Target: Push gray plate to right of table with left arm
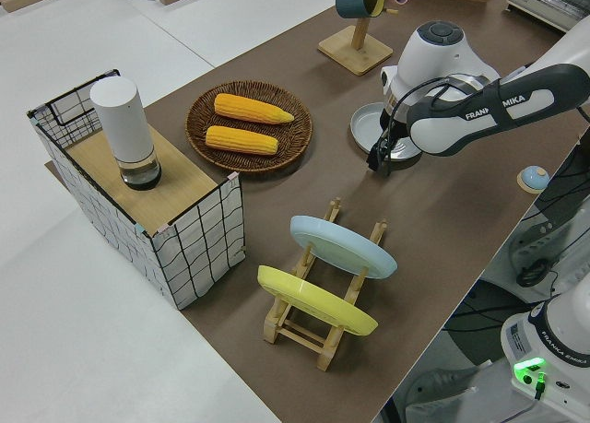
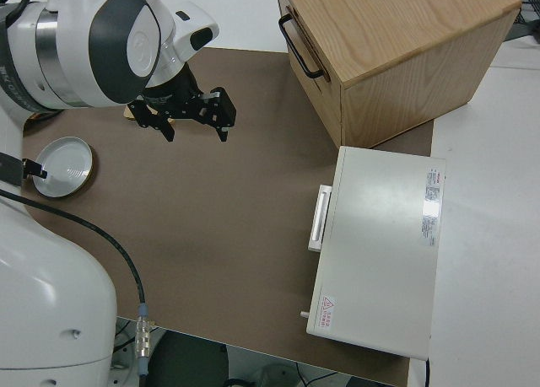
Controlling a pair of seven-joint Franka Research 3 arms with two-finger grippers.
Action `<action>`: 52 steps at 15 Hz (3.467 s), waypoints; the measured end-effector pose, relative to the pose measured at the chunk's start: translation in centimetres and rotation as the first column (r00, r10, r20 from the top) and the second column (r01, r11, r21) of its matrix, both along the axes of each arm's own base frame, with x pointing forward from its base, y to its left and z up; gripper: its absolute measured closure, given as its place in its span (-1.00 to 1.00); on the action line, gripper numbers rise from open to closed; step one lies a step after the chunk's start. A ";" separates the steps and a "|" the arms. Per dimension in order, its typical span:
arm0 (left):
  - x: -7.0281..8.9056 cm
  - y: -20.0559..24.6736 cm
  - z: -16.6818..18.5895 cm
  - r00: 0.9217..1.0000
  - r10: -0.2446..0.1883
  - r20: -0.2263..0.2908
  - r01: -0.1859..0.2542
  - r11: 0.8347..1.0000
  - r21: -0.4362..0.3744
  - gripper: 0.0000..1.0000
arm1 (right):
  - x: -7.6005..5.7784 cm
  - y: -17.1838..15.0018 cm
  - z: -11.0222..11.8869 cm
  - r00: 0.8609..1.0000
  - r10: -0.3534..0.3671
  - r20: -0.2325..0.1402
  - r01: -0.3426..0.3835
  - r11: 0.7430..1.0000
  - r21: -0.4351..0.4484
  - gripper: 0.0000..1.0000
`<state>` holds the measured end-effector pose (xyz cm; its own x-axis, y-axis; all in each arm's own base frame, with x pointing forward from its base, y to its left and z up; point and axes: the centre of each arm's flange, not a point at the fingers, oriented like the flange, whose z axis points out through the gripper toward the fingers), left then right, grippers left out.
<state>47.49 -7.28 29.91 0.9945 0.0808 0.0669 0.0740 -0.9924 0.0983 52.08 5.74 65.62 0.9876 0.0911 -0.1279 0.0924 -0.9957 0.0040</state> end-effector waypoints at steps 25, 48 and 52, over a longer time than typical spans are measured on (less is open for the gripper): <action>0.7 -1.9 0.1 0.997 0.075 0.010 -0.074 0.997 -0.013 0.96 | 0.0 0.0 0.0 1.000 0.000 0.000 0.000 1.000 0.000 -0.97; -1.7 -25.3 -0.1 0.980 0.193 -0.048 -0.197 0.975 -0.098 0.96 | 0.0 0.0 0.0 1.000 0.000 0.000 0.000 1.000 0.000 -0.97; -1.8 -29.9 0.0 0.974 0.224 -0.035 -0.226 0.971 -0.076 0.96 | 0.0 0.0 0.0 1.000 0.000 0.000 0.000 1.000 0.000 -0.97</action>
